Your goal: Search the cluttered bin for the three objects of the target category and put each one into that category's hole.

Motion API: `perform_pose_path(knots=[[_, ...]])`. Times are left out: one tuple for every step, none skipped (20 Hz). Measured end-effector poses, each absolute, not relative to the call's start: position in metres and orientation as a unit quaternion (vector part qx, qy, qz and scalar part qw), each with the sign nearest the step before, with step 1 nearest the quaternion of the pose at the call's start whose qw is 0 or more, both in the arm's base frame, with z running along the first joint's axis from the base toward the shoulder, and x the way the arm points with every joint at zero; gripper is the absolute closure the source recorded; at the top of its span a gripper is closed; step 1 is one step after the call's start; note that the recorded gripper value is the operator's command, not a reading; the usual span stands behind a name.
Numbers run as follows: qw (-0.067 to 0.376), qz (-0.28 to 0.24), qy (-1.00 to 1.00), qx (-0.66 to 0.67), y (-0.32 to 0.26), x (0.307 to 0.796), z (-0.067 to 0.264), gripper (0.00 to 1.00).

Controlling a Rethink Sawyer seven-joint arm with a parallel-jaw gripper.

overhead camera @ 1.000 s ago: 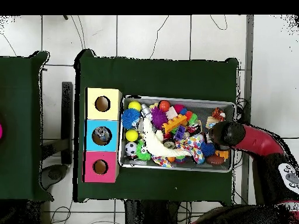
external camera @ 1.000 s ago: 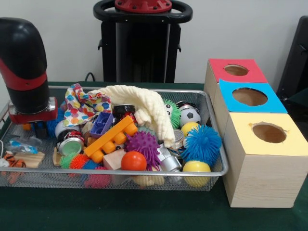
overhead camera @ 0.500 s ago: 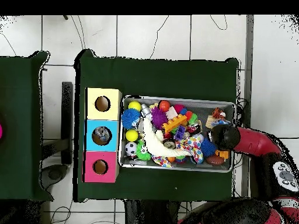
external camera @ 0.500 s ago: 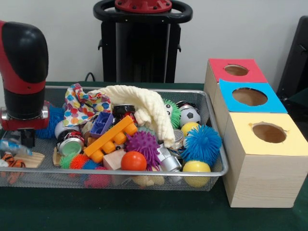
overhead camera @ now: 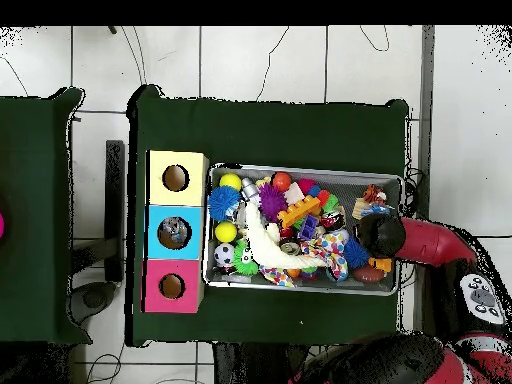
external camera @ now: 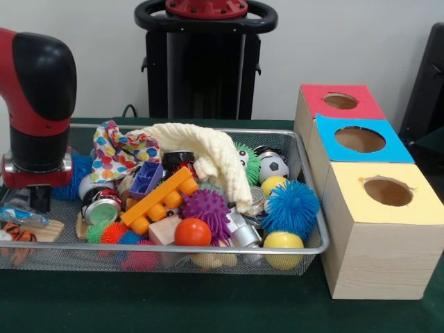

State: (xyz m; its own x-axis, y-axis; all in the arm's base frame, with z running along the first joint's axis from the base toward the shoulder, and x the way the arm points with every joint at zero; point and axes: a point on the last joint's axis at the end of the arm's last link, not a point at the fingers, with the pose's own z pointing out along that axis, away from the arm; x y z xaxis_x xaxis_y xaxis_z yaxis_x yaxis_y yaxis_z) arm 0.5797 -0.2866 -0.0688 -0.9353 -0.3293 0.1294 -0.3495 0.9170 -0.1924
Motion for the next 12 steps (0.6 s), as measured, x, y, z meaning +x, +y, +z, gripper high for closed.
perform_pose_path(knots=[[0.047, 0.109, -0.977, 0.175, -0.2862, 0.5795, -0.0689, 1.00], [0.047, 0.111, -0.977, 0.177, -0.2858, 0.5795, -0.0690, 1.00], [0.047, 0.111, -0.977, 0.177, -0.2855, 0.5795, -0.0691, 1.00], [0.047, 0.113, -0.976, 0.179, -0.2850, 0.5794, -0.0691, 1.00], [0.047, 0.115, -0.976, 0.181, -0.2845, 0.5792, -0.0692, 1.00], [0.047, 0.117, -0.975, 0.182, -0.2840, 0.5790, -0.0693, 1.00], [0.046, 0.122, -0.974, 0.186, -0.2827, 0.5788, -0.0695, 1.00], [0.047, 0.125, -0.973, 0.189, -0.2819, 0.5786, -0.0695, 1.00], [0.046, 0.128, -0.972, 0.191, -0.2818, 0.5787, -0.0693, 0.00], [0.045, 0.129, -0.972, 0.189, -0.2837, 0.5791, -0.0689, 0.00], [0.044, 0.129, -0.973, 0.187, -0.2856, 0.5794, -0.0684, 0.00], [0.043, 0.129, -0.973, 0.185, -0.2875, 0.5797, -0.0679, 0.00]])
